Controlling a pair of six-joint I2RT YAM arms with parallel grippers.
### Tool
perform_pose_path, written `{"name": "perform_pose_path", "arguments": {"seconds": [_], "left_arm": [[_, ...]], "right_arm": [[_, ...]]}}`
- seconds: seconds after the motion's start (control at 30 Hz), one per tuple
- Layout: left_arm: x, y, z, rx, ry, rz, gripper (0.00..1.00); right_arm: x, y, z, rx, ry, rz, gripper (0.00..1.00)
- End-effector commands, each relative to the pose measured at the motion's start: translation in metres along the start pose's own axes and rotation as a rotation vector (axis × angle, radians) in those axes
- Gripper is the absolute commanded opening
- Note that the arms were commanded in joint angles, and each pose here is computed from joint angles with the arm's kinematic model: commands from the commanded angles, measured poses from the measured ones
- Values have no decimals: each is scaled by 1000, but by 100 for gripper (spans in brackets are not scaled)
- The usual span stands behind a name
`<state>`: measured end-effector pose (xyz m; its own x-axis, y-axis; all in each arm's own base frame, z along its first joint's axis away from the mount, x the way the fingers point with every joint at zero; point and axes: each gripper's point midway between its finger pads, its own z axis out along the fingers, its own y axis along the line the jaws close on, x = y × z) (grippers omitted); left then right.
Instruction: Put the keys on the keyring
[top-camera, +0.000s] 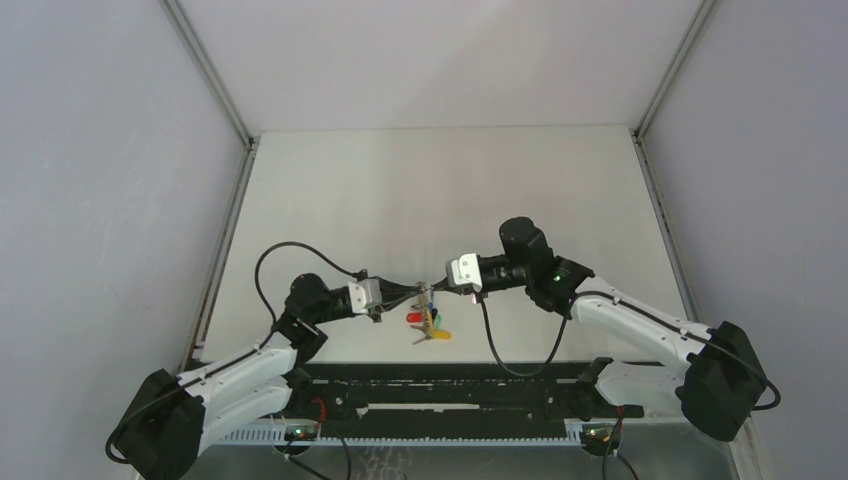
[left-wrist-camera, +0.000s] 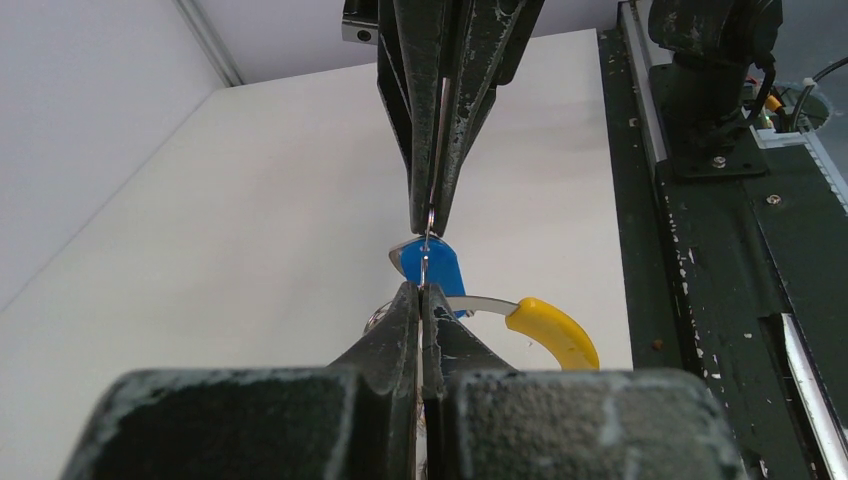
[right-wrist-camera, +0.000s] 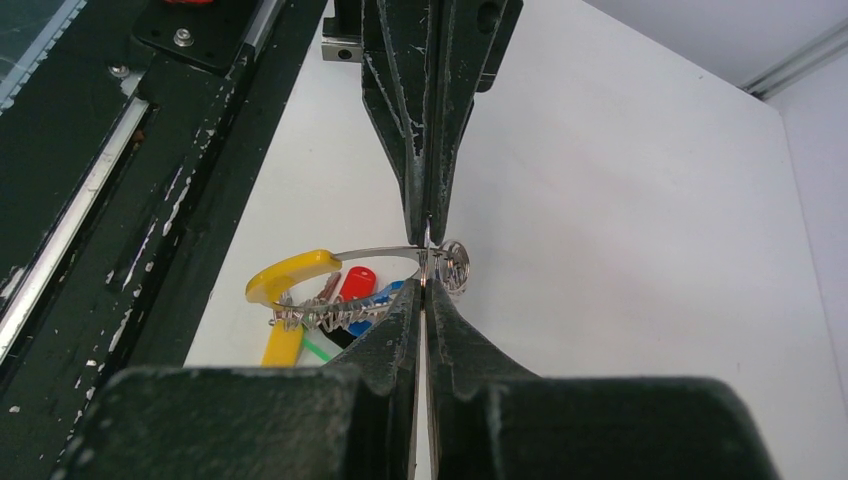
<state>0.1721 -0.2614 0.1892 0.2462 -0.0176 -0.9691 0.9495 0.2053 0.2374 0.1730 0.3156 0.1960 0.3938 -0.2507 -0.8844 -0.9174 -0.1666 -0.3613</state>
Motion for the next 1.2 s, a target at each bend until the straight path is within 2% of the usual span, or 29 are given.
{"name": "perform_pose_path", "arguments": {"seconds": [0.0, 1.17], "left_arm": [[-21, 6, 3, -1, -57, 44, 0], [-23, 6, 2, -2, -62, 52, 0]], "right_arm": [[-13, -2, 1, -2, -39, -63, 0], [-4, -7, 4, 15, -6, -22, 0]]}}
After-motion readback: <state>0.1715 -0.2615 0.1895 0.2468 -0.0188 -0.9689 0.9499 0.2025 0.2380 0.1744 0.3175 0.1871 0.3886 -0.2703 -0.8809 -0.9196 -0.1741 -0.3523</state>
